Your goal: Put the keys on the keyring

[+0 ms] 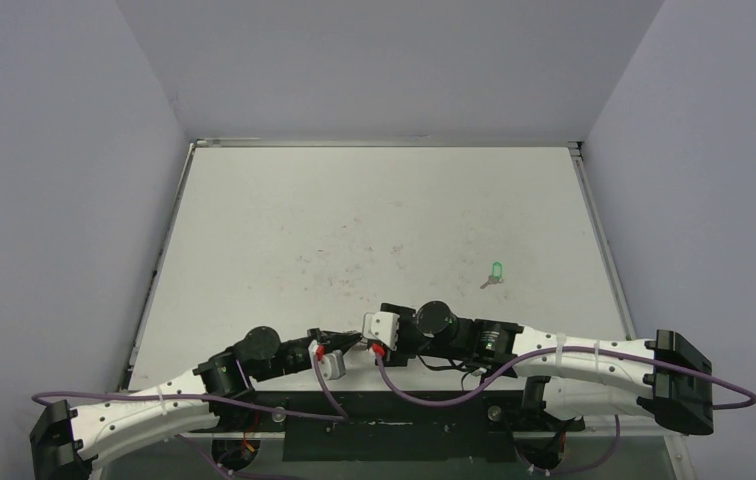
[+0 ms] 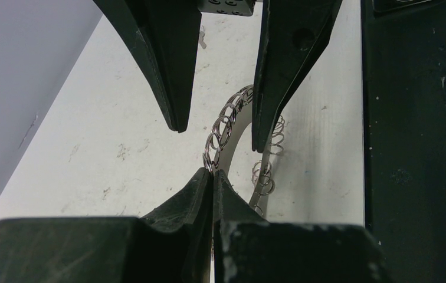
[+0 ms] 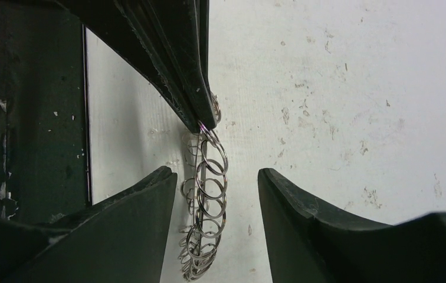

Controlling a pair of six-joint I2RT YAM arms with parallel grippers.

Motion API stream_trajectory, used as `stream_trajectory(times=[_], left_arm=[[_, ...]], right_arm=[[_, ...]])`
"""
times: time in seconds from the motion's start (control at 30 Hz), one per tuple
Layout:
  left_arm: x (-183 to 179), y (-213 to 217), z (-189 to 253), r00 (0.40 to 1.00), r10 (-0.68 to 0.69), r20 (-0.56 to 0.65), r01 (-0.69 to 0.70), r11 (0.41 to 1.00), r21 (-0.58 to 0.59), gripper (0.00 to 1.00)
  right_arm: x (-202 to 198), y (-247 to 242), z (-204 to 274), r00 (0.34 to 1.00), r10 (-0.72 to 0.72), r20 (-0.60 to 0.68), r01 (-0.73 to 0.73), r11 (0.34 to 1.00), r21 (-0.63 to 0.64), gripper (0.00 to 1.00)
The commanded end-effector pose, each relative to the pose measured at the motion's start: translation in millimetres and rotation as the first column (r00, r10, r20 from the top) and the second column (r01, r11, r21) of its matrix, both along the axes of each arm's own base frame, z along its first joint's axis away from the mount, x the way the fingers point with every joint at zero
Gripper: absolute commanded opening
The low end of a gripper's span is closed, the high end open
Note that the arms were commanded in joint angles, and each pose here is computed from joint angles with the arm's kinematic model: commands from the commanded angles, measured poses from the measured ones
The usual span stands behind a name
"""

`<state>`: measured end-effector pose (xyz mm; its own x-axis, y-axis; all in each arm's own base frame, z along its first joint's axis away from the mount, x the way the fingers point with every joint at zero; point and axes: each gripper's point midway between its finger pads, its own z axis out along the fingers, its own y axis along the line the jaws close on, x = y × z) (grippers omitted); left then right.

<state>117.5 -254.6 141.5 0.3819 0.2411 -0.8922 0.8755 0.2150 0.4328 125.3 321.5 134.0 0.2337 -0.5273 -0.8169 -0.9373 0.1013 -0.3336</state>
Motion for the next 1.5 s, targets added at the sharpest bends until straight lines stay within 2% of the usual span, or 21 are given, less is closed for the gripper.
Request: stream_trajectory(times=[0.0,0.1,0.17,0.43,0.73,1.0,1.23,1.47], left_arm=[[-1,-6,26,1.000,-0.011,0.011,0.012,0.998,-0.065,0.00],[0,-7,27,1.000,-0.009,0.008,0.010,0.998,-0.067,0.00],[0,-7,26,1.000,-0.008,0.003,0.008,0.998,-0.067,0.00],[3,-4,29,1.000,0.024,-0.007,-0.025,0.994,-0.104,0.00],[6,-1,36,0.998,0.053,-0.032,-0.058,0.984,-0.169,0.00],[21,5,50,0.976,0.156,-0.152,-0.195,0.939,-0.284,0.00],[28,6,57,0.935,0.201,-0.291,-0.288,0.910,-0.298,0.00],[33,7,61,0.865,0.225,-0.449,-0.389,0.865,-0.316,0.00]], right_arm=[[-5,16,18,0.998,0.051,0.030,-0.053,0.996,0.078,0.54],[-7,19,12,0.998,0.062,0.017,-0.063,0.996,0.064,0.50],[-7,19,8,0.998,0.063,0.009,-0.063,0.997,0.052,0.42],[3,7,-4,1.000,-0.021,0.000,0.021,1.000,-0.011,0.01],[3,8,-7,0.994,-0.084,-0.075,0.085,0.996,0.012,0.00],[-6,11,-12,0.979,-0.118,-0.167,0.130,0.989,0.063,0.00],[-9,7,-16,0.984,-0.120,-0.131,0.127,0.991,0.048,0.00],[-10,4,-17,0.988,-0.119,-0.094,0.123,0.992,0.037,0.00]])
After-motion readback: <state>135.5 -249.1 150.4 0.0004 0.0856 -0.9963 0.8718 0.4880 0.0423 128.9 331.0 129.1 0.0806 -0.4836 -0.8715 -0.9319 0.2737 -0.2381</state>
